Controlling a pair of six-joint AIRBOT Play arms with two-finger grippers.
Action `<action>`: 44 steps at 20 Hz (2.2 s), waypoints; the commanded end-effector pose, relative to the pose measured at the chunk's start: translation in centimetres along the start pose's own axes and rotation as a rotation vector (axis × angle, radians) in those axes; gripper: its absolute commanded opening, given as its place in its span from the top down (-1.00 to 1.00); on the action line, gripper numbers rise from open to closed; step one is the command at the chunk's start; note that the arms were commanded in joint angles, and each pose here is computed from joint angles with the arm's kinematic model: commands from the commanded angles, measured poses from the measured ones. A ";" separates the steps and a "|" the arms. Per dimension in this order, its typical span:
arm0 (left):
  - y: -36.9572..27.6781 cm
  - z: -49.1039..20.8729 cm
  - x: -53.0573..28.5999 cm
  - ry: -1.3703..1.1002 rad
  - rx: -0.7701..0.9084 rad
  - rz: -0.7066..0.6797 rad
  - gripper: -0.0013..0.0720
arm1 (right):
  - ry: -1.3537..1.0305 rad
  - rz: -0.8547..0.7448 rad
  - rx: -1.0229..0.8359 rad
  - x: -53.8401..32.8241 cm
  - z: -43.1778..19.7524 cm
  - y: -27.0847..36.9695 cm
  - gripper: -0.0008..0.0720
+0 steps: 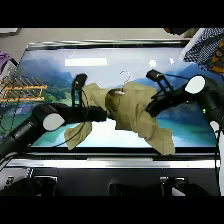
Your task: Fold the clothes and pants, and hang the long-sleeved shirts on hangers.
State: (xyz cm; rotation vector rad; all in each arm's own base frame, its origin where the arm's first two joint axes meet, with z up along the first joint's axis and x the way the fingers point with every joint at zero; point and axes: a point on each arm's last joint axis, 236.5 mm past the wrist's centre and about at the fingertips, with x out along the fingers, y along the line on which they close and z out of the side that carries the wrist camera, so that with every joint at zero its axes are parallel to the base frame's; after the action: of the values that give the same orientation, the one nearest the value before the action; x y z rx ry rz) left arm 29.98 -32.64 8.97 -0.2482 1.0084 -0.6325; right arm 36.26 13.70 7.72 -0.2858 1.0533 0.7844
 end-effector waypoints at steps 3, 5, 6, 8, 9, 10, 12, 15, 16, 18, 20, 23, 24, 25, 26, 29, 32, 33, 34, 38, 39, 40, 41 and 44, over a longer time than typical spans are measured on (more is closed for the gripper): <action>0.4 -2.2 2.5 0.000 -0.056 -0.004 0.93 | -0.165 -0.075 0.012 -3.8 4.1 -0.1 0.91; 0.4 -1.4 3.3 -0.035 -0.054 -0.013 0.92 | -0.216 -0.106 -0.014 -6.1 4.7 0.6 0.91; 0.3 -0.9 3.5 -0.055 -0.055 -0.018 0.92 | -0.237 -0.117 -0.024 -7.1 4.9 1.1 0.91; 0.0 0.0 3.4 -0.093 -0.055 -0.032 0.89 | -0.270 -0.130 -0.018 -9.0 5.0 2.0 0.91; -0.2 0.3 3.3 -0.100 -0.054 -0.035 0.64 | -0.282 -0.137 -0.023 -9.9 4.9 2.5 0.91; -0.4 0.4 3.0 -0.105 -0.053 -0.039 0.22 | -0.297 -0.146 -0.032 -10.8 4.9 3.0 0.91; -0.7 0.6 2.2 -0.109 -0.049 -0.047 -0.23 | -0.342 -0.190 -0.059 -13.0 5.0 3.6 0.91; -1.7 1.2 0.0 -0.139 -0.034 -0.070 -0.24 | -0.382 -0.318 0.141 -16.3 3.6 2.1 0.90; -2.1 1.5 -1.0 -0.156 -0.021 -0.080 -0.24 | -0.384 -0.385 0.271 -17.4 2.4 0.8 0.90; -2.8 2.1 -2.6 -0.190 -0.004 -0.101 -0.24 | -0.419 -0.477 0.307 -19.7 1.5 -0.1 0.91; -3.2 2.6 -3.8 -0.214 0.002 -0.115 -0.24 | -0.569 -0.521 0.393 -22.7 3.1 -0.7 0.91; -3.4 2.7 -4.2 -0.221 -0.001 -0.121 -0.24 | -0.665 -0.702 0.584 -27.8 2.9 -4.6 0.91; -3.4 2.6 -4.2 -0.220 0.000 -0.121 -0.24 | -0.671 -0.779 0.607 -29.5 2.8 -6.0 0.91; -3.4 2.6 -4.2 -0.220 0.000 -0.121 -0.24 | -0.667 -0.854 0.628 -31.0 2.6 -7.3 0.91; -3.4 2.6 -4.2 -0.220 0.000 -0.121 -0.24 | -0.655 -0.923 0.652 -32.5 2.1 -8.3 0.91; -3.3 2.7 -4.2 -0.221 -0.001 -0.119 -0.24 | -0.553 -1.222 0.809 -38.3 -2.6 -10.7 0.91; -3.1 2.9 -4.2 -0.224 -0.006 -0.115 -0.24 | -0.487 -1.407 0.931 -42.4 -7.1 -10.6 0.91; -3.0 2.8 -4.1 -0.223 -0.005 -0.114 -0.24 | -0.487 -1.430 0.984 -43.2 -8.4 -10.9 0.91; -3.0 2.8 -4.0 -0.221 -0.006 -0.113 -0.24 | -0.476 -1.472 1.037 -44.3 -10.3 -11.5 0.91; -3.0 2.7 -3.9 -0.218 -0.006 -0.112 -0.24 | -0.456 -1.673 1.173 -50.2 -17.8 -12.7 0.91; -2.9 2.6 -3.9 -0.212 -0.007 -0.110 -0.24 | -0.495 -1.721 1.175 -52.0 -18.9 -13.0 0.91; -2.8 2.3 -3.8 -0.200 -0.006 -0.105 -0.24 | -0.541 -1.764 1.172 -53.6 -19.7 -13.1 0.91; -2.7 1.9 -3.7 -0.183 -0.006 -0.099 -0.24 | -0.602 -1.804 1.165 -55.2 -20.1 -13.4 0.91; -2.4 1.3 -3.6 -0.160 -0.006 -0.090 -0.24 | -0.657 -1.910 1.146 -58.2 -21.8 -14.1 0.91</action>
State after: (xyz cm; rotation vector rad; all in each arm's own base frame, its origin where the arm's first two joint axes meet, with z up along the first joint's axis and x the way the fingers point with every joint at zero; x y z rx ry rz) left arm 29.16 -32.72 13.93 -0.3562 0.8248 -0.6844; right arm 18.03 -31.23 42.87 0.0930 0.2343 -1.3155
